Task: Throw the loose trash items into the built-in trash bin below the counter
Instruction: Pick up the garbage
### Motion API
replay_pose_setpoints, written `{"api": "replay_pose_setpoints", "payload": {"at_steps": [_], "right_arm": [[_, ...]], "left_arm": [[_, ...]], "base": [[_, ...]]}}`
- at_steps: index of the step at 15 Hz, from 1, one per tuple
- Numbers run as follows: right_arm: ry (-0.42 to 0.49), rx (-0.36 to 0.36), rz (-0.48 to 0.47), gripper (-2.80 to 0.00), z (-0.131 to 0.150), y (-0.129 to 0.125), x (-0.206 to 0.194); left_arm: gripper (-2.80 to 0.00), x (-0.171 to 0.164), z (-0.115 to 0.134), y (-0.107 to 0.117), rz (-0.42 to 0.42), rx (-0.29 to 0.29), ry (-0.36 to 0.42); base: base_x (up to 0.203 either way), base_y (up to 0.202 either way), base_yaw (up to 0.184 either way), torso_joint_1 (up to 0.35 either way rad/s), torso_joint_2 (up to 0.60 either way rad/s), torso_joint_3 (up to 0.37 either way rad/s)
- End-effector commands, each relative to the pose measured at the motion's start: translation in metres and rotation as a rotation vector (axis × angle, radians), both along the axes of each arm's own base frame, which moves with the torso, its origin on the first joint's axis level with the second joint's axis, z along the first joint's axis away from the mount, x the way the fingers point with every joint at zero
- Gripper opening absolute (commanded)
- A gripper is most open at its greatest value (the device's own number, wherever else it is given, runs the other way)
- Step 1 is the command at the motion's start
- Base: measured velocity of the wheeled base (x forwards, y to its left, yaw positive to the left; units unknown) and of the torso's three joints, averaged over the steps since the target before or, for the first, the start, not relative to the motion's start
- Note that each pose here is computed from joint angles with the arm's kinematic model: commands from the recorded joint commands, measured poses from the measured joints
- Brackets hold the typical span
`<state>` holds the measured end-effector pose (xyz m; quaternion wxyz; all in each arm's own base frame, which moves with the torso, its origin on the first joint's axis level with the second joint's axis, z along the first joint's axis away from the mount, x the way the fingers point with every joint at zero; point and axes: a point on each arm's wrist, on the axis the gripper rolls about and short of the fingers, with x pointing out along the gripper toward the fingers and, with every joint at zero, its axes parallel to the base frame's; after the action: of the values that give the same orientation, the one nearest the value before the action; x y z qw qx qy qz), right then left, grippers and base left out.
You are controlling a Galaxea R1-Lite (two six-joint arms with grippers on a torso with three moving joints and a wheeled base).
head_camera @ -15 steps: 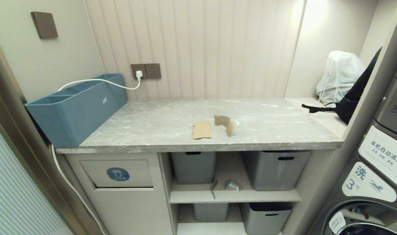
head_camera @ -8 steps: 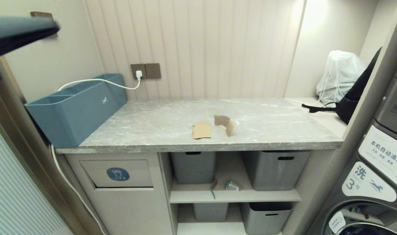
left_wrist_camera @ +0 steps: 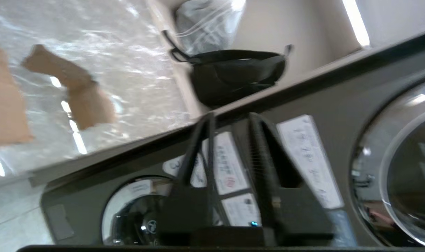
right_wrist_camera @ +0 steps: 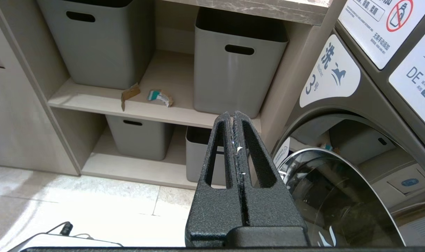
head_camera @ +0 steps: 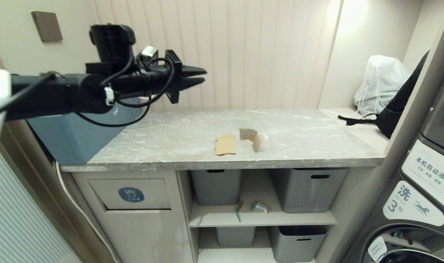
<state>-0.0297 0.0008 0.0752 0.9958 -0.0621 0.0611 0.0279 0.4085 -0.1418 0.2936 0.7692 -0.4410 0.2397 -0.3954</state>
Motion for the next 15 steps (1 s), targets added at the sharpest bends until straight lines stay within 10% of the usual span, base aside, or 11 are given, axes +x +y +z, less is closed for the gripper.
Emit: {"api": "replay_pose_setpoints", "payload": {"at_steps": [1, 7, 15], "right_arm": [[0.002, -0.002, 0.001, -2.8, 0.0, 0.0, 0.0], [0.002, -0.003, 0.003, -2.8, 0.0, 0.0, 0.0], [0.002, -0.003, 0.004, -2.8, 0.0, 0.0, 0.0]], "left_arm": [[0.0, 0.042, -0.064, -0.016, -0.014, 0.047, 0.094], [0.0, 0.074, -0.153, -0.022, 0.092, 0.364, 0.059], [0.0, 0.083, -0.181, -0.031, 0.084, 0.376, 0.039]], "base": [[0.0, 0.0, 0.0, 0.0, 0.0, 0.0], [0.0, 0.0, 0.0, 0.0, 0.0, 0.0], [0.0, 0.0, 0.0, 0.0, 0.0, 0.0]]}}
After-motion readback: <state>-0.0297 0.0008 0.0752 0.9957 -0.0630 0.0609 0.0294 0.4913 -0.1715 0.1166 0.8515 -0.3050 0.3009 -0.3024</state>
